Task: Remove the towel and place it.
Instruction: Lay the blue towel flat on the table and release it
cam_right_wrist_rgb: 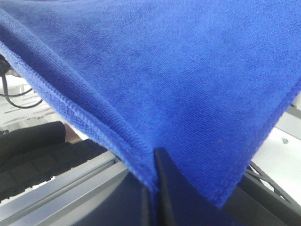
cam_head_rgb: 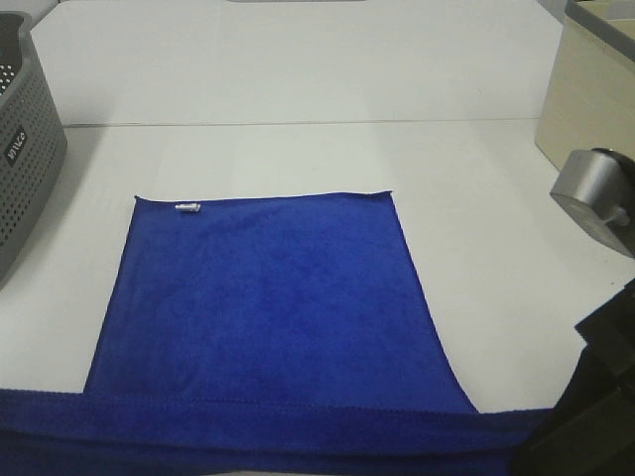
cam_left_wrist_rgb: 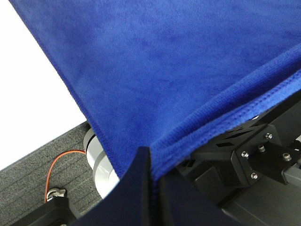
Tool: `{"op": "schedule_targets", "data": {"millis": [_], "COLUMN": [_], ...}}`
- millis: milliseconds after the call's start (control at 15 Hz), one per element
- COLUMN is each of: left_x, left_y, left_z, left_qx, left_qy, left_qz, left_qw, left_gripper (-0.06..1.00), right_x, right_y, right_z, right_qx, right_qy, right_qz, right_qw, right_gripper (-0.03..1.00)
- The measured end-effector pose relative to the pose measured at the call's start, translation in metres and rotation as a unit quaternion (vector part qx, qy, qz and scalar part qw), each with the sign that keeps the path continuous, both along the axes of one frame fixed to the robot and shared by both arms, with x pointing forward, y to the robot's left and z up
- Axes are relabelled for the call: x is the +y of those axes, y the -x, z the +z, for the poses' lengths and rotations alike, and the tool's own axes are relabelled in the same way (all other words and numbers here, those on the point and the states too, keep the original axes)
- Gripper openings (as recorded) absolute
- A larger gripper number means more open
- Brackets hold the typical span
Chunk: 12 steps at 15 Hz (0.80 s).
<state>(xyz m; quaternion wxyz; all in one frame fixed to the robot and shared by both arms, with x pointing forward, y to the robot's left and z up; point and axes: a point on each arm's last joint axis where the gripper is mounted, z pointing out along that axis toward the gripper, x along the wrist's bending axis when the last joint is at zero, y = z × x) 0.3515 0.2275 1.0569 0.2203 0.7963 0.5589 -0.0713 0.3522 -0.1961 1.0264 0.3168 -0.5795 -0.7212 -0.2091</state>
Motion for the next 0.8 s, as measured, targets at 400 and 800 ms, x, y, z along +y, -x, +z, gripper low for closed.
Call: {"op": "schedule_targets", "data": {"millis": [400,800], "left_x": [-0.002,-0.011], "left_y": [-0.004,-0.026], "left_z": [-0.031,-0.061], "left_qx": [0.077,0.177], "left_qy": [-0.018,-0.047], "left_qz": [0.004,0.006], "left_qw": [0.997,0.983], "left_gripper": [0.0,0.0], "right_x": [0.003,0.007], "right_y": [-0.003,-0.022], "right_z": [-0.037,-0.075], "right_qx": [0.048,0.121], "right_qy": [0.001,0.033], "right_qz": [0.015,0.037], "right_qw": [0.999,0.991], "right_gripper": [0.02,0.02]}}
